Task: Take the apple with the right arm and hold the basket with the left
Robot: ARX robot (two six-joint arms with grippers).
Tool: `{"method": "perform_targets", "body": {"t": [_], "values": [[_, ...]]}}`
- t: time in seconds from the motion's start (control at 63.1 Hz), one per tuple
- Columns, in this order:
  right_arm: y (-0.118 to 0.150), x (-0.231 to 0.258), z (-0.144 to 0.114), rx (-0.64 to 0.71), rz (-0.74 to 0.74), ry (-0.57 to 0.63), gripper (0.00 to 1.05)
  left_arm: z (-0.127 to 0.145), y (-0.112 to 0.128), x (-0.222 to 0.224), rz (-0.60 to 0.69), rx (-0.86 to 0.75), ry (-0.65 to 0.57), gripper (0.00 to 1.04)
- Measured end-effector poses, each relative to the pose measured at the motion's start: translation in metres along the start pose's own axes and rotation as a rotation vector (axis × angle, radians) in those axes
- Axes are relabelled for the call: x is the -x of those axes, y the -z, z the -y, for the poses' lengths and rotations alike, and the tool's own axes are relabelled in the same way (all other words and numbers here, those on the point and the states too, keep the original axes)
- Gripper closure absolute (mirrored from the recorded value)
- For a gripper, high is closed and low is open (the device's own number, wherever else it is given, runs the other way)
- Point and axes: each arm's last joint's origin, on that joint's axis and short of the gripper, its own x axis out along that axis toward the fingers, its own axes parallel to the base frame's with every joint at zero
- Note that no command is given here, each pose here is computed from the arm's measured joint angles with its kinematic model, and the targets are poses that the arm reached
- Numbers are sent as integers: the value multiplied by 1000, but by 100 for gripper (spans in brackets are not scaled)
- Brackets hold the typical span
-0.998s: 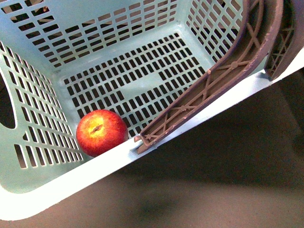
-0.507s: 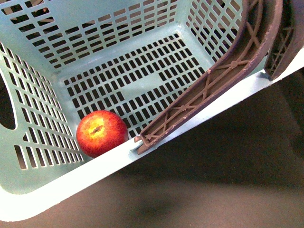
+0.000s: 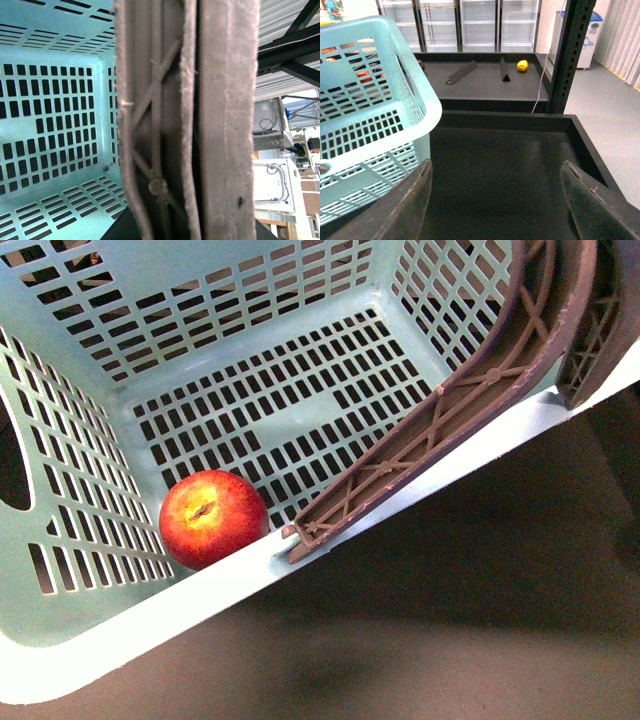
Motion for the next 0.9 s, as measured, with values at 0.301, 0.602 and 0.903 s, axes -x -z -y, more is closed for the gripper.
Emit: {"method": "perform_targets", "body": {"t": [0.301,0.602,0.903], "values": [[0,0,0,0,0,0,9,4,-1,2,262,105,-97,90],[0,0,0,-1,1,0,9,-44,-48,4,408,370,-160,90],[0,0,0,-1,1,0,9,-126,-98,-22,511,528,-324,90]]}}
